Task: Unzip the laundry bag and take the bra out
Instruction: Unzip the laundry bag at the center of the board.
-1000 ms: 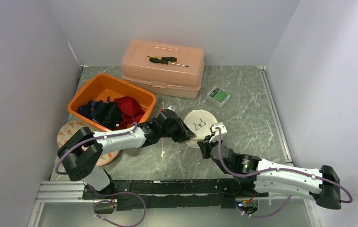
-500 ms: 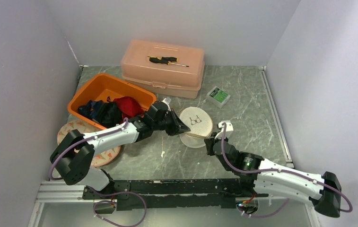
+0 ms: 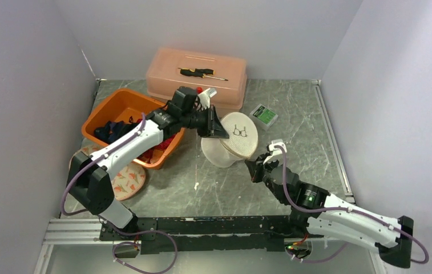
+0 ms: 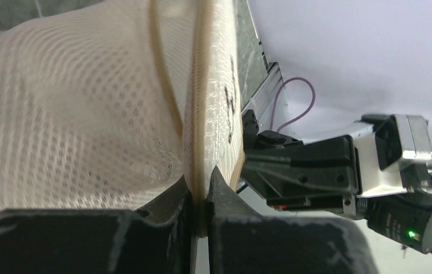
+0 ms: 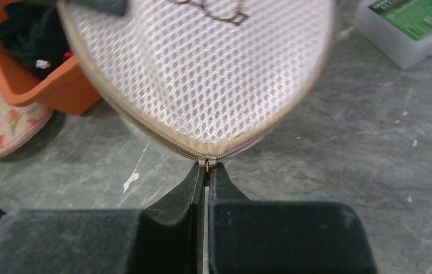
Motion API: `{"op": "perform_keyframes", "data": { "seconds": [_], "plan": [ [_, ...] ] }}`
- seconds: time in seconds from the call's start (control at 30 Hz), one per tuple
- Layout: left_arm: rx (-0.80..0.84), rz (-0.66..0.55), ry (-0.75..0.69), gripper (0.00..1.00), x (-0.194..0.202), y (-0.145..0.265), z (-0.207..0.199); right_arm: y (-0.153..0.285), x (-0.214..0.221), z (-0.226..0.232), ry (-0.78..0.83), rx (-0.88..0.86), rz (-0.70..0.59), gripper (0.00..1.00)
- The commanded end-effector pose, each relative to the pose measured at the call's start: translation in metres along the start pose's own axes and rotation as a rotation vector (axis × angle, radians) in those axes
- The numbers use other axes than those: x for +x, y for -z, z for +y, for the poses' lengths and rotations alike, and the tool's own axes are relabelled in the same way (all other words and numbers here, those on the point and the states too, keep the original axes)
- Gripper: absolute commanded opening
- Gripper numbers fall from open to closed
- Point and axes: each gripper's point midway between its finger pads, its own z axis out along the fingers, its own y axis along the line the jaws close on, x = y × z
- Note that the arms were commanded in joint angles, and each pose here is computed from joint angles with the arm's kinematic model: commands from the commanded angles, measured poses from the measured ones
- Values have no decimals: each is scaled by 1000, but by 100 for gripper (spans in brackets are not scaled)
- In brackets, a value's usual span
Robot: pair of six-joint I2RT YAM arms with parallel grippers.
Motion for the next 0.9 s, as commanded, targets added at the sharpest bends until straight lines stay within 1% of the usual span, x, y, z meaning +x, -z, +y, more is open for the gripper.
{"op": "perform_keyframes", "data": {
  "seconds": [0.0, 0.03, 0.2, 0.27, 0.33, 0.37, 0.5, 0.53, 0.6, 0.63, 0.67, 0.73, 0.83, 0.87],
  "plan": [
    [-41, 111, -151, 13, 5, 4, 17, 9, -21, 24, 61, -28, -53, 0],
    [-48, 118, -139, 14, 5, 0, 25, 9, -18, 27, 61, -33, -46, 0],
    [27, 161, -35, 19, 27, -21, 52, 5, 10, 38, 38, -57, 6, 0],
    [13, 166, -13, 19, 33, -25, 62, 3, 21, 41, 33, -63, 23, 0],
    [-31, 129, -12, 22, 33, -24, 71, 1, 30, 42, 30, -60, 37, 0],
    [-35, 110, -11, 27, 33, -22, 72, 0, 33, 42, 24, -56, 41, 0],
    [-68, 5, -6, 70, 27, -1, 65, -2, 40, 40, 14, -50, 47, 0],
    [-80, -21, 1, 77, 25, 5, 62, -2, 40, 39, 12, -45, 47, 0],
    [-91, -64, 27, 81, 24, 20, 53, -3, 39, 39, 12, -41, 42, 0],
    [-115, -89, 66, 92, 25, 26, 54, -3, 38, 39, 12, -39, 40, 0],
    [-127, -114, 112, 94, 26, 31, 55, -3, 37, 39, 10, -38, 38, 0],
    [-113, -161, 243, 94, 33, 36, 53, -4, 36, 40, 9, -34, 34, 0],
    [-86, -240, 426, 94, 48, 31, 53, -6, 33, 40, 11, -25, 24, 0],
    [-80, -254, 473, 93, 56, 26, 52, -6, 32, 41, 17, -26, 22, 0]
  ]
}}
